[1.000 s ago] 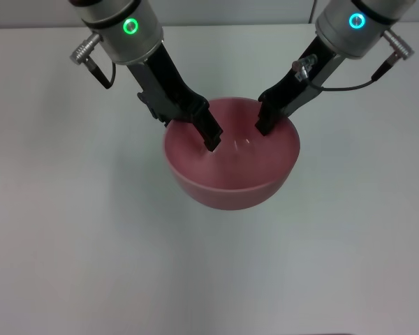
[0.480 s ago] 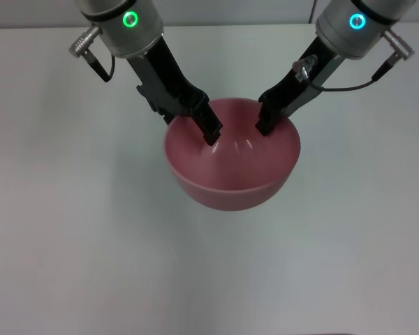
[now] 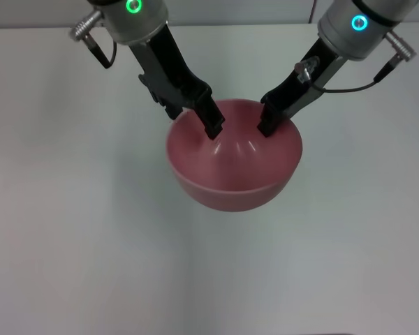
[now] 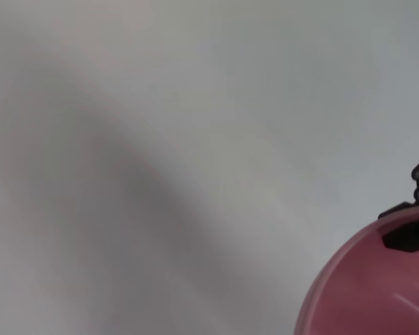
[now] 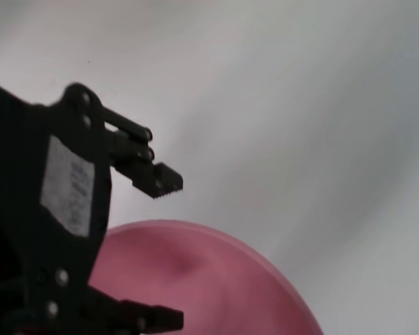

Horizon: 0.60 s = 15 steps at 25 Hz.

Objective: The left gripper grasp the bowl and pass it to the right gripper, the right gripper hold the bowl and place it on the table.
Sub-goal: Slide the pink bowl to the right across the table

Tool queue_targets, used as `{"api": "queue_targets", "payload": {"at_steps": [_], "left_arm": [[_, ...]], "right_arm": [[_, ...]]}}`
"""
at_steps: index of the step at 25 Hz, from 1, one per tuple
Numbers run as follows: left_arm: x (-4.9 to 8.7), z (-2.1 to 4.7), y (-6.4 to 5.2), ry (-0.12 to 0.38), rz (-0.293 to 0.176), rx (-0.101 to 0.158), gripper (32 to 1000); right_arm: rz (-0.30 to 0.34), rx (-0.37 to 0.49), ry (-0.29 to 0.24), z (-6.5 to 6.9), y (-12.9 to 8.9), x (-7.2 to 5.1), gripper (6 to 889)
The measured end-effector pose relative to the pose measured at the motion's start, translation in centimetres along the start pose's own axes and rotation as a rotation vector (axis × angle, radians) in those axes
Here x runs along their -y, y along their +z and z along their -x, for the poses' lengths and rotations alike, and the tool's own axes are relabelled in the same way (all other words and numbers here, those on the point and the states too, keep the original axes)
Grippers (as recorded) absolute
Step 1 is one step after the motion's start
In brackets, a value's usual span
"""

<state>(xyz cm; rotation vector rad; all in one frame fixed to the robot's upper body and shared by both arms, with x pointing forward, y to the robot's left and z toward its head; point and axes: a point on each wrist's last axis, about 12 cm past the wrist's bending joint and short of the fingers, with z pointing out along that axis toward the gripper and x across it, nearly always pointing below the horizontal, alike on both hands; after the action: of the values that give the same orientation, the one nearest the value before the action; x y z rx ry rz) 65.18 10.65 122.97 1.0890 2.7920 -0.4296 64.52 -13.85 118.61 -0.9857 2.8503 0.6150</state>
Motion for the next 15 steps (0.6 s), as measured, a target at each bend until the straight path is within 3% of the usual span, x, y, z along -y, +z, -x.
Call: {"api": "queue_targets", "payload": {"at_steps": [5, 12, 15], "left_arm": [[0.4, 0.35, -1.1, 0.012, 0.01, 0.015, 859], [1.0, 0.37, -1.9, 0.029, 0.003, -0.005, 860], [1.3, 0.5, -2.5, 0.045, 0.009, -0.001, 860]], "right_arm": [[0.0, 0.0, 0.006, -0.2, 0.1, 0.2, 31], [-0.001, 0.0, 0.009, -0.3, 0.1, 0.3, 30], [-0.001, -0.001, 0.01, -0.3, 0.1, 0.4, 30]]}}
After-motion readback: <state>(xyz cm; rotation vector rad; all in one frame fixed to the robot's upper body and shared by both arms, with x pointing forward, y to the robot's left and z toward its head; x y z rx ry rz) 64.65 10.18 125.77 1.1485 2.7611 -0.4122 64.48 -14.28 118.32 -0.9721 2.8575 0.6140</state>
